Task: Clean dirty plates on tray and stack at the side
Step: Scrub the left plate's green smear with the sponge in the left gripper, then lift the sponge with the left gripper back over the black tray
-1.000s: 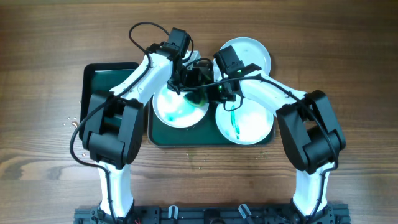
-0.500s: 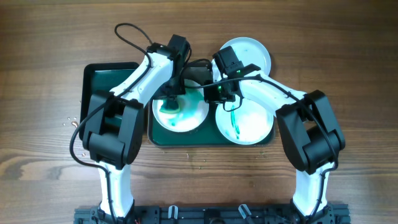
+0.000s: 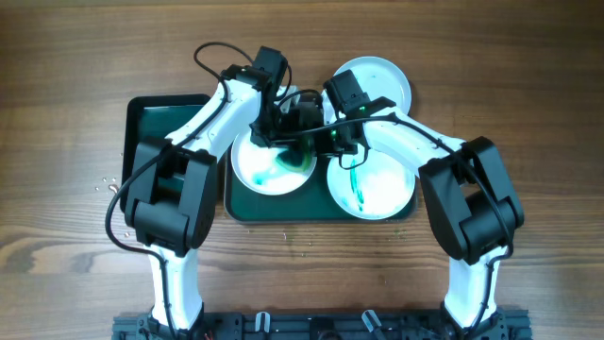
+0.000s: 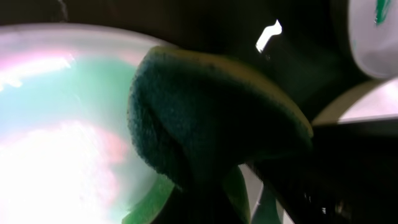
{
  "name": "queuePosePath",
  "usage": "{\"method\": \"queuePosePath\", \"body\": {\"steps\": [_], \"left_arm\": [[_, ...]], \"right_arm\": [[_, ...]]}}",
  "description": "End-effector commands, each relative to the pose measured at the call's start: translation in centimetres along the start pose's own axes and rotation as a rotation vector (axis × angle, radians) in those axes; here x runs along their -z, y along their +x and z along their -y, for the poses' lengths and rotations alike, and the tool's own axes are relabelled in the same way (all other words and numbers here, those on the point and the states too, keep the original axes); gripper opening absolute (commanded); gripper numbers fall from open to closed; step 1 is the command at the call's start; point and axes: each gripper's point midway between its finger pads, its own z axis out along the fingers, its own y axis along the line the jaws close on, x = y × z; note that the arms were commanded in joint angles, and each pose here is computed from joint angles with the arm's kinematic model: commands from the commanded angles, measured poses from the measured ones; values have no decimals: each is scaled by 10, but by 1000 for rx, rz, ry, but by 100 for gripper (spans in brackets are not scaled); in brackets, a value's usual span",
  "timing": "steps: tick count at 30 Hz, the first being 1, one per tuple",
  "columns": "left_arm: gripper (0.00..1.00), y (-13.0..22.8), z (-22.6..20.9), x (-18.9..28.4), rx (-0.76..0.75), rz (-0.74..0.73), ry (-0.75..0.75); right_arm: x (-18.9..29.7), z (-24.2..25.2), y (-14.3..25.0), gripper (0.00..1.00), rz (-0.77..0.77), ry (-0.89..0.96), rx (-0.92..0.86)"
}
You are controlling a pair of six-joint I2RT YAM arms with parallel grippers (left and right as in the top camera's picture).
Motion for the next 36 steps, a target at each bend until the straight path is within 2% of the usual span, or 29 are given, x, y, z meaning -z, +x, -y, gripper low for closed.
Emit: {"method": "queuePosePath", "body": {"steps": [1, 6, 10, 16, 22, 25, 31, 36], "left_arm": [[4, -20, -35, 1, 40, 94, -199], [4, -23, -86, 21, 183, 178, -495], [4, -13, -102, 35, 254, 151, -567], [4, -15, -101, 95, 349, 116, -505], [4, -30, -73, 171, 349, 210, -348], [4, -30, -63, 195, 335, 259, -325], [4, -28, -53, 206, 324, 285, -293], [4, -29, -54, 206, 325, 287, -292]], "right_arm": [[-11, 11, 9, 4, -34, 22, -22], [-11, 12, 10, 4, -40, 25, -25], [-11, 13, 13, 4, -50, 30, -29], [-11, 14, 14, 4, -57, 33, -37], [1, 8, 12, 4, -48, 30, -30], [19, 2, 7, 4, -24, 47, -15], [78, -17, -9, 4, 127, 142, 54], [137, -30, -12, 4, 317, 333, 137]]}}
